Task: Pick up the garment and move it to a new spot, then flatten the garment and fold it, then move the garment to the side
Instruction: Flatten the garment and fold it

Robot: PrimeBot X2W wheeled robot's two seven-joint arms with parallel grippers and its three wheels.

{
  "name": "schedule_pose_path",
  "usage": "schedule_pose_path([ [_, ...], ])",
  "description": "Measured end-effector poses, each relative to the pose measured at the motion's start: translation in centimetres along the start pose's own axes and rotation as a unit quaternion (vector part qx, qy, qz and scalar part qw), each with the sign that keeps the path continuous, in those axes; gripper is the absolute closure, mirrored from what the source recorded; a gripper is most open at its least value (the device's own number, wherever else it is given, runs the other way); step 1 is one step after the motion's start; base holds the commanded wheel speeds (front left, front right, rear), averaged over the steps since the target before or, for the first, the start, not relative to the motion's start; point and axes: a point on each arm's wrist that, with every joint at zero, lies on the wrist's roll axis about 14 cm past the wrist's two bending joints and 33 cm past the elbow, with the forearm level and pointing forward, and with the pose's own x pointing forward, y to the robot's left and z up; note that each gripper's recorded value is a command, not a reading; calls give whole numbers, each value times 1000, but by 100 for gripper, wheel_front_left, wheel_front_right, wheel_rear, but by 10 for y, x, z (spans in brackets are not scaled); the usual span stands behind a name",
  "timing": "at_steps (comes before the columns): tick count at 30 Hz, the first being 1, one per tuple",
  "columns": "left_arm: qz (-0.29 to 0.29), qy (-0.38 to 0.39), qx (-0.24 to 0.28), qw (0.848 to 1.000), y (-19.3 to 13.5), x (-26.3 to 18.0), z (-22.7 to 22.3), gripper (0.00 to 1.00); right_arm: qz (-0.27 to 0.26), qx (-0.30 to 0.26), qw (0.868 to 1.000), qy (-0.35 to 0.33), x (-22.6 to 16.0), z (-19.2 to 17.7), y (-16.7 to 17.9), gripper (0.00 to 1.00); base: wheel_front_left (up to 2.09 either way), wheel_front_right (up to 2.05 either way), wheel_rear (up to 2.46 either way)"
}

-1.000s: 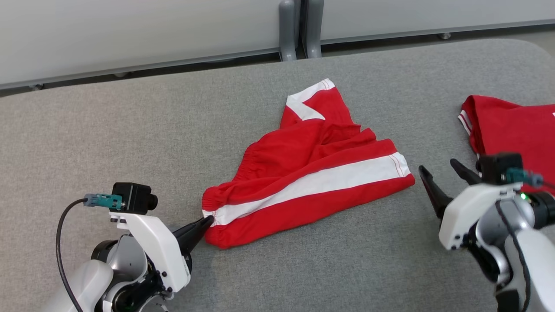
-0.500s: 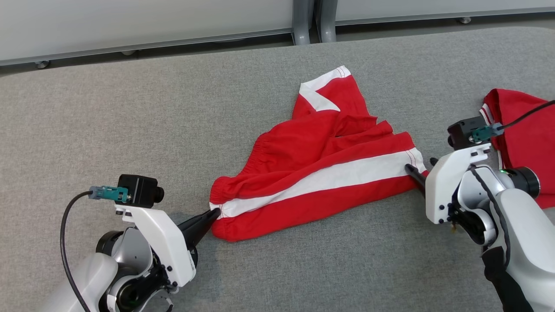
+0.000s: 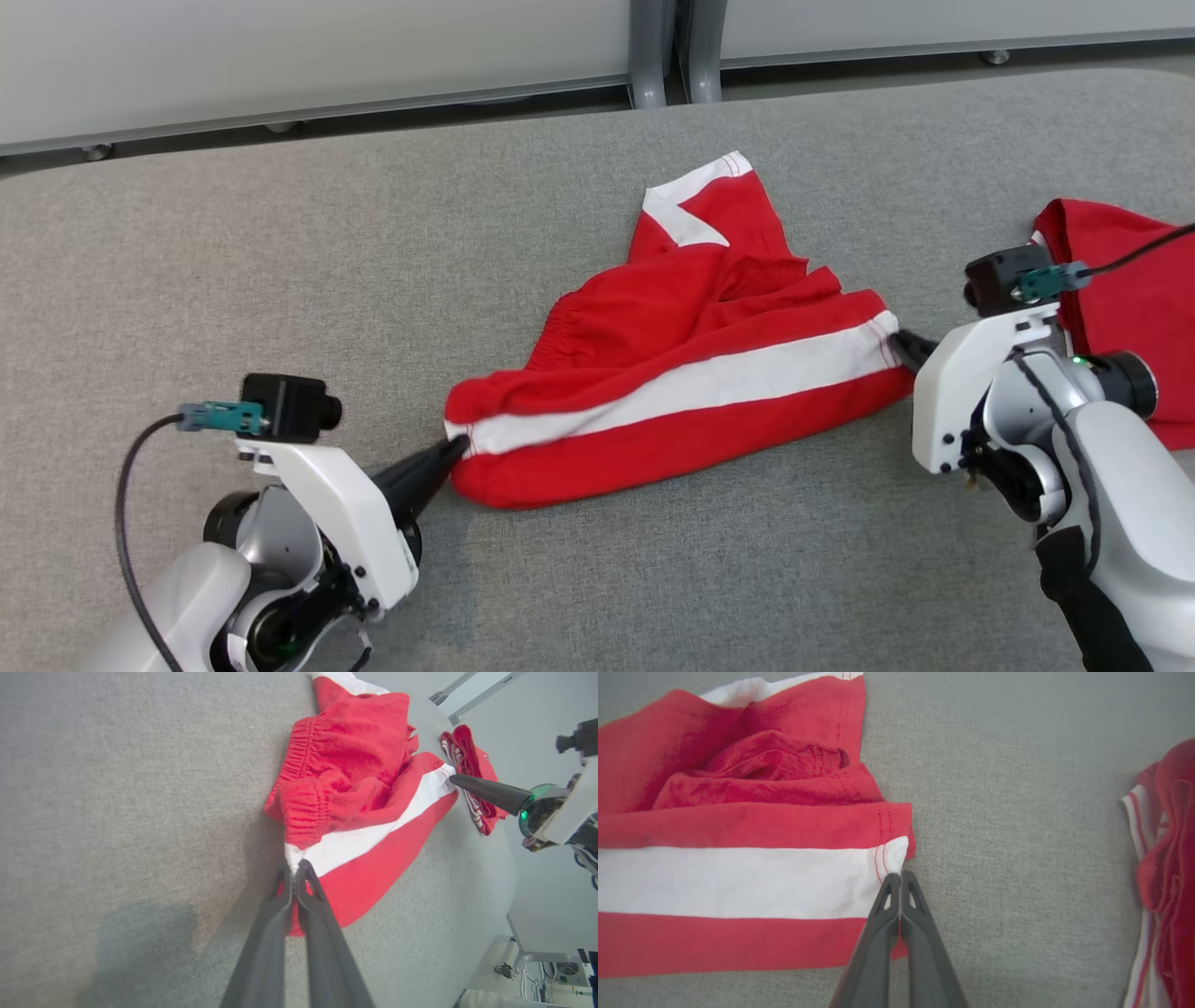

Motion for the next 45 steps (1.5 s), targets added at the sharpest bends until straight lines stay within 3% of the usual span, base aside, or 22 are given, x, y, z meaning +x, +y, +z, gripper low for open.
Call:
schedule_pose_path([
  [6, -30, -112, -8, 993, -15, -12, 47, 100, 20, 27, 994, -103, -17, 47, 7, 100, 0, 0, 0],
  [12, -110, -212, -41, 970, -47, -40, 103, 100, 33, 48, 965, -255, -60, 119, 2, 100, 0, 0, 0],
  [18, -198, -290, -32, 936, -93, -80, 168, 100, 39, 23, 907, -420, -130, 197, 2, 100, 0, 0, 0],
  [19, -222, -309, -14, 925, -109, -94, 187, 100, 45, -3, 883, -466, -154, 218, 8, 100, 0, 0, 0],
  [26, -275, -345, 26, 897, -158, -115, 228, 100, 57, -50, 813, -577, -220, 265, 23, 100, 0, 0, 0],
  [28, -281, -348, 22, 894, -164, -113, 236, 100, 55, -64, 817, -570, -216, 268, 24, 100, 0, 0, 0],
  [30, -280, -346, -3, 896, -160, -102, 242, 100, 55, -75, 831, -549, -200, 269, 26, 100, 0, 0, 0],
  [34, -245, -347, -50, 904, -132, -68, 251, 100, 56, -91, 859, -500, -155, 271, 28, 100, 0, 0, 0],
  [37, -209, -372, -69, 902, -105, -45, 266, 100, 48, -109, 871, -476, -123, 278, 25, 100, 0, 0, 0],
  [39, -194, -391, -76, 896, -94, -32, 279, 100, 41, -113, 867, -483, -110, 293, 21, 100, 0, 0, 0],
  [41, -186, -409, -79, 890, -87, -20, 291, 100, 31, -127, 855, -501, -102, 311, 20, 100, 0, 0, 0],
  [45, -180, -473, -72, 859, -77, -14, 324, 100, 6, -153, 819, -554, -99, 347, 14, 100, 0, 0, 0],
])
